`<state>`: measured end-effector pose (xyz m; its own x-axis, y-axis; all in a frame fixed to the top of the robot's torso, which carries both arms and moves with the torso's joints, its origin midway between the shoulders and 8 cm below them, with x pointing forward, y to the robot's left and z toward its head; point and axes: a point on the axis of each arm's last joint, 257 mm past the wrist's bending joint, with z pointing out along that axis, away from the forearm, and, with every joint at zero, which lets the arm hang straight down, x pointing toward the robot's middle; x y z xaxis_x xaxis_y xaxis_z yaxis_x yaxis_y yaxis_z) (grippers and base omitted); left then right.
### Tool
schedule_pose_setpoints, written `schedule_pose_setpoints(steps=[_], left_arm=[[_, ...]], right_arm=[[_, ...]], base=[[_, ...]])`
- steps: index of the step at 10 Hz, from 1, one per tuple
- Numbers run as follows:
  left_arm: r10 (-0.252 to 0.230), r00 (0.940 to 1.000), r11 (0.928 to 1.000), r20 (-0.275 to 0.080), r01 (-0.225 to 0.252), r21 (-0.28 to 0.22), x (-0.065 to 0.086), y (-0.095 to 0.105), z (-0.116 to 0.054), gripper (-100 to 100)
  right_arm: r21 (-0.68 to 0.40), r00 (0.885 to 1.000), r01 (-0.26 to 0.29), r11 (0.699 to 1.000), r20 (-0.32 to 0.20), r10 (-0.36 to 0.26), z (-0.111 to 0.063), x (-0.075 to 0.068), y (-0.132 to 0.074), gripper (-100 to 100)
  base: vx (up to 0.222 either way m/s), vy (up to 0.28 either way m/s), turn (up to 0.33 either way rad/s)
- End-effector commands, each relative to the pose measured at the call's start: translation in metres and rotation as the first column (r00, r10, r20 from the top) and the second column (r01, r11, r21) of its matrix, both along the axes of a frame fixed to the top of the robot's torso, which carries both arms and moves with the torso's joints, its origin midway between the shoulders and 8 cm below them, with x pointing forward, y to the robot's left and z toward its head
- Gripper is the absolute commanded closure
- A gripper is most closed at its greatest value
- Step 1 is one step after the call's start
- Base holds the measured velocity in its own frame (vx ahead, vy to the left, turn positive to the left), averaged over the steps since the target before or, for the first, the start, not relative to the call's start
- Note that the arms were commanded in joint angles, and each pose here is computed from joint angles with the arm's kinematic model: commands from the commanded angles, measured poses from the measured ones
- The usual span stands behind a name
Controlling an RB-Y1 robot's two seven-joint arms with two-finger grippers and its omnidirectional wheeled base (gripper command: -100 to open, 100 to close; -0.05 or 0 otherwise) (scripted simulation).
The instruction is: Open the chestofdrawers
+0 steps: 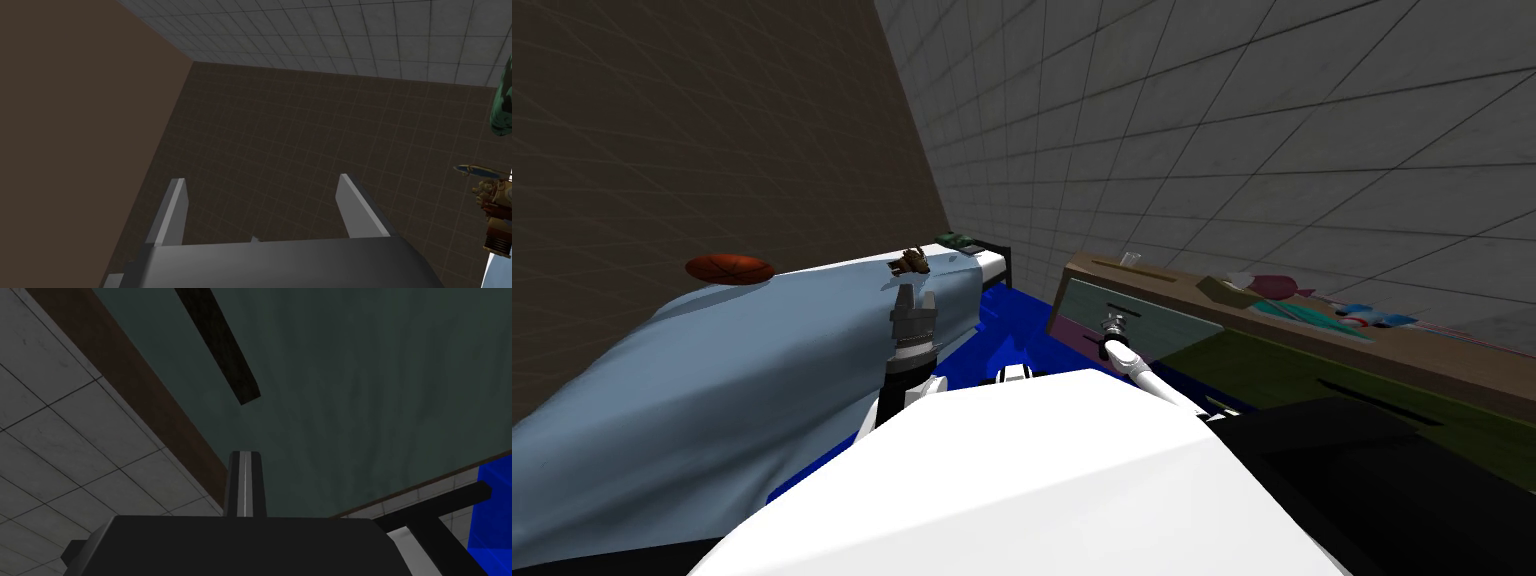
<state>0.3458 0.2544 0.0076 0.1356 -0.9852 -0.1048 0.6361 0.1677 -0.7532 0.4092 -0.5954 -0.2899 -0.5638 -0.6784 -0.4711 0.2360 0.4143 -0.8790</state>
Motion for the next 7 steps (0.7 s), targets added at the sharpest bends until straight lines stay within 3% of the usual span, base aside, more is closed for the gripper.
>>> schedule_pose_setpoints(steps=[1, 7], left_arm=[[0.000, 1.0000, 1.0000, 0.000, 0.000, 0.000, 0.0000, 0.0001, -0.0001, 0], [0.000, 1.0000, 1.0000, -0.001, 0.000, 0.001, -0.0001, 0.0002, -0.0002, 0]], right_arm=[[0.002, 1.000, 0.003, 1.000, -0.002, -0.003, -0.0009, 0.0000, -0.0018, -100], [0.003, 1.000, 0.010, 1.000, -0.004, -0.010, -0.0015, 0.0005, -0.0055, -100]], base=[[0.028, -0.055, 0.036], [0.105, -0.109, 0.031]])
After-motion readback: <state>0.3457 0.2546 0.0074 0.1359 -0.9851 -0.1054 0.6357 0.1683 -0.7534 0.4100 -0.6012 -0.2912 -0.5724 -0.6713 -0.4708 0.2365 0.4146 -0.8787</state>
